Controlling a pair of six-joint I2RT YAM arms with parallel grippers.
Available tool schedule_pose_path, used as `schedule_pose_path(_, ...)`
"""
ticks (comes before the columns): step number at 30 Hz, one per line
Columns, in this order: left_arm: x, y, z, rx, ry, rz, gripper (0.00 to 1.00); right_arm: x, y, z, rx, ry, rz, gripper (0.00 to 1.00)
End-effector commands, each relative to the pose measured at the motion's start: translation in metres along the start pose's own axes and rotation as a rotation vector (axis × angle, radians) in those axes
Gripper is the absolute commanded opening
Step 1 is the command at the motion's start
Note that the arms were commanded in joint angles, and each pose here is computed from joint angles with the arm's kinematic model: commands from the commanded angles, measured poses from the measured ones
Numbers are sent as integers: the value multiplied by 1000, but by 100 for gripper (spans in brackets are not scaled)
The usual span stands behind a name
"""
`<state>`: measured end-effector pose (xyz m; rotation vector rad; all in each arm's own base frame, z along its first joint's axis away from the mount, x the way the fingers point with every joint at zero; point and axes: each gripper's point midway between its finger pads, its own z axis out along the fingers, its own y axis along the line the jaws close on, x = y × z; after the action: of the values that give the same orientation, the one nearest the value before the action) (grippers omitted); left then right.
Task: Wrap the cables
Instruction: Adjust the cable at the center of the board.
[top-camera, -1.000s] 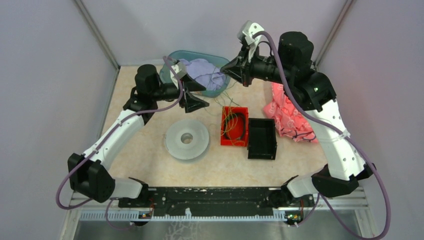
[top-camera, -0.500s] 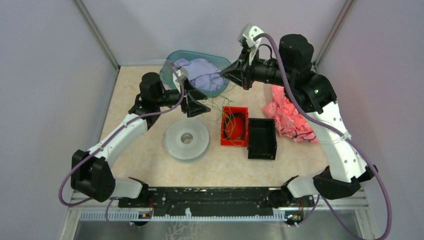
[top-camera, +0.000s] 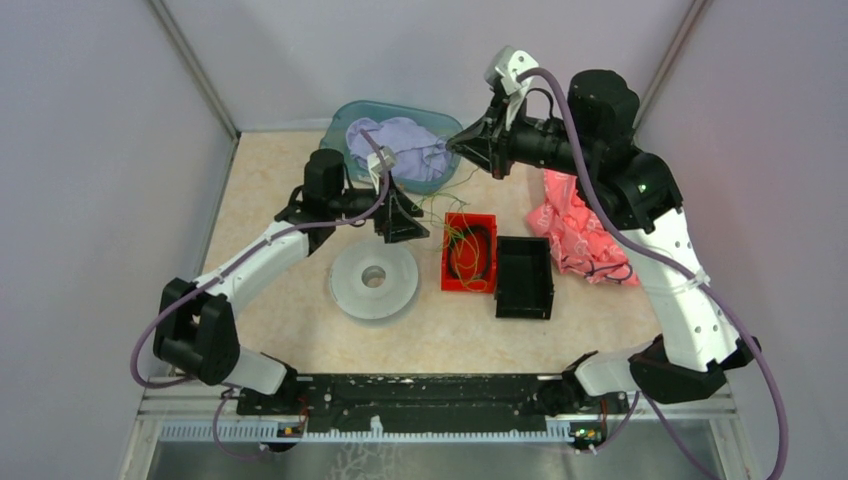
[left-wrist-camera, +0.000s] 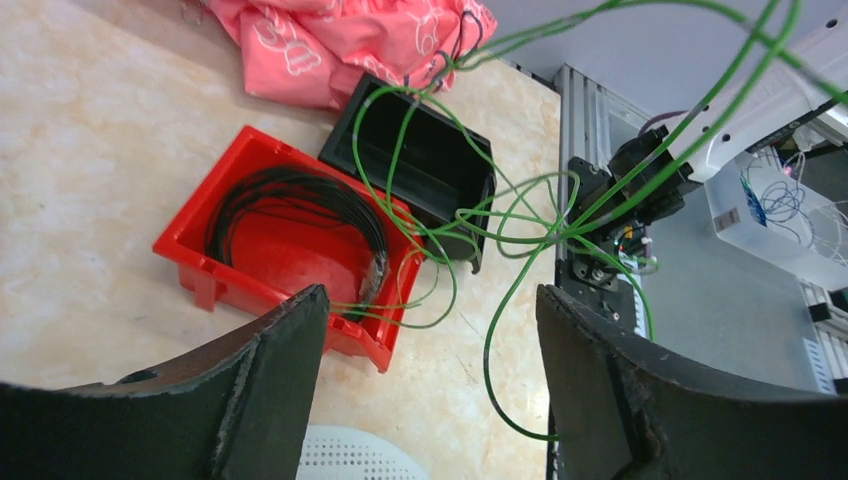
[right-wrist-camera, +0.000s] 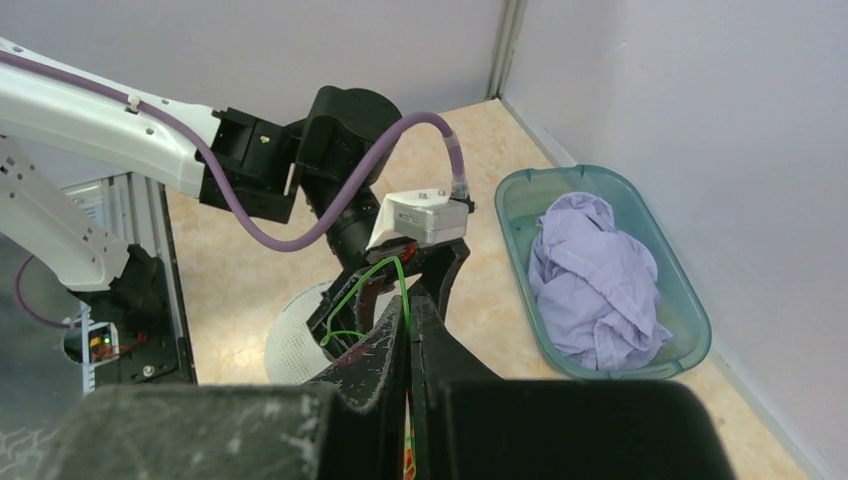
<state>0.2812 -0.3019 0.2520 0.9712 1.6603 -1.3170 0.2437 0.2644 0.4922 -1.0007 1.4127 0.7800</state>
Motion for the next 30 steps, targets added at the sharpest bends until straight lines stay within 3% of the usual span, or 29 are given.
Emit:
schedule_pose_path(1,3,-7,5,58,38,-10,76,-18,-3,-13,41,-63,-52,0)
schedule_pose_path(7,7,-8,4,68,54,-6,48,-9,-12,-15,84,-45,-59,0)
schedule_pose_path(11,1,-7,1,52,46,30,7,7,-36,-22,197,-18,-45,0)
schedule_pose_path(12,-5,-8,-2,39,37,52,1,11,-45,-26,241,-10,-42,0)
schedule_pose_path(16,-40,-3,-24,-30,-30,129,0,35,-95,-53,552,72,-100,0)
schedule_pose_path(23,-105,-11,-61,-151,-113,327,0,64,-166,-130,1102,296,-337,0)
schedule_pose_path(30,-169,-25,-86,-259,-179,449,0,93,-185,-163,1294,488,-451,0)
